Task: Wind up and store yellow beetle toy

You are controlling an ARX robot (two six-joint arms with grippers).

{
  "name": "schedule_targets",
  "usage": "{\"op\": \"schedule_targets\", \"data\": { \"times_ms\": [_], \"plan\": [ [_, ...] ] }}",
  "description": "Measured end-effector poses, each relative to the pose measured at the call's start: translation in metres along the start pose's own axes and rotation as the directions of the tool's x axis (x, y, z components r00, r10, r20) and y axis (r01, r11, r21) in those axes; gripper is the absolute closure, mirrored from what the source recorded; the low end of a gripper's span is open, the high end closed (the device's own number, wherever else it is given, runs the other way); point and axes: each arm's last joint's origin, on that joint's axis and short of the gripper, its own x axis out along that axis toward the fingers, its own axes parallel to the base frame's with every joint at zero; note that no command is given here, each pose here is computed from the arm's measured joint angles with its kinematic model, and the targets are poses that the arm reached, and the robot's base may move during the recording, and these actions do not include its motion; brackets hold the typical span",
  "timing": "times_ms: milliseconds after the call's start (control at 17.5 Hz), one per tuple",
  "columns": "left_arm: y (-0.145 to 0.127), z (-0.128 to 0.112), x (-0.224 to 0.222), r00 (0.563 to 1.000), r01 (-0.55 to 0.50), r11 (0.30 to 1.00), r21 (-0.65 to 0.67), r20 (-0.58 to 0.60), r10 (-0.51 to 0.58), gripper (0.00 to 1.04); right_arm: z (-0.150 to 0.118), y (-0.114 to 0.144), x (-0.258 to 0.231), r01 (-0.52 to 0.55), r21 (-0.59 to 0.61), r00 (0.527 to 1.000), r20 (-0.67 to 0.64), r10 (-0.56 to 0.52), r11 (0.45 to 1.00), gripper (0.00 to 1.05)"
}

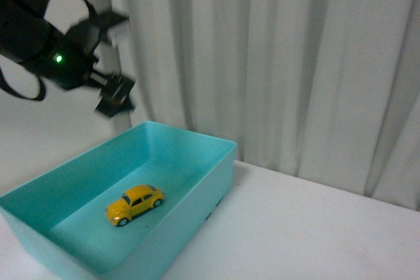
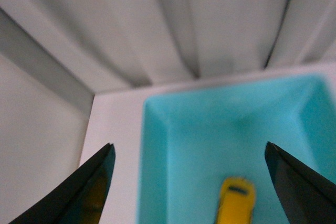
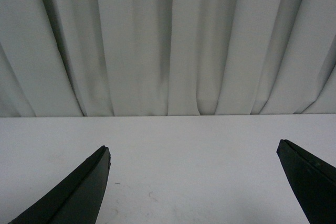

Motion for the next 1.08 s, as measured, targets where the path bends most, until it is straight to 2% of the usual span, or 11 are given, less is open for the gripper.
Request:
{"op": "schedule_targets", "data": {
  "times_ms": [57,114,171,228,285,342,399,456,570,1084],
  "plan": [
    [-0.013,-0.004,-0.033,0.966,0.028,0.997,-0.068,0.258,-0.009,0.27,0.0,0.0,0.0,0.0,0.0,1.0,0.0,0.0,1.0,0.07],
    [-0.03,-0.011,-0.064,0.919,0.073,0.989,-0.129,0.395,-0.016,0.38,0.0,0.0,0.0,0.0,0.0,1.0,-0.001,0.0,1.0,0.07],
    [-0.045,-0.02,-0.095,0.9,0.118,0.977,-0.179,0.435,-0.029,0.51,0.0,0.0,0.0,0.001,0.0,1.0,-0.001,-0.001,1.0,0.07],
    [-0.056,-0.03,-0.121,0.898,0.128,0.967,-0.223,0.44,-0.017,0.63,0.0,0.0,0.0,0.001,0.0,1.0,-0.001,-0.001,1.0,0.07],
    [-0.066,-0.035,-0.138,0.871,0.115,0.966,-0.233,0.492,0.015,0.76,0.0,0.0,0.0,0.0,0.001,1.0,-0.001,0.0,1.0,0.07],
    [-0.076,-0.042,-0.146,0.846,0.122,0.967,-0.222,0.533,0.016,0.88,0.0,0.0,0.0,0.0,0.001,1.0,-0.001,0.0,1.0,0.07],
    [-0.085,-0.051,-0.144,0.849,0.132,0.965,-0.225,0.528,0.007,0.99,0.0,0.0,0.0,0.001,0.002,1.0,0.0,-0.001,1.0,0.07],
    [-0.093,-0.064,-0.139,0.864,0.136,0.96,-0.243,0.504,0.005,1.03,0.0,0.0,0.0,0.001,0.002,1.0,-0.001,-0.001,1.0,0.07],
    [-0.099,-0.074,-0.136,0.873,0.14,0.959,-0.245,0.487,-0.003,1.03,0.0,0.0,0.0,0.001,0.002,1.0,-0.001,-0.001,1.0,0.07],
    [-0.13,-0.104,-0.14,0.861,0.139,0.96,-0.243,0.509,0.004,1.03,0.0,0.0,0.0,0.001,0.002,1.0,0.0,-0.001,1.0,0.07]
  ]
}}
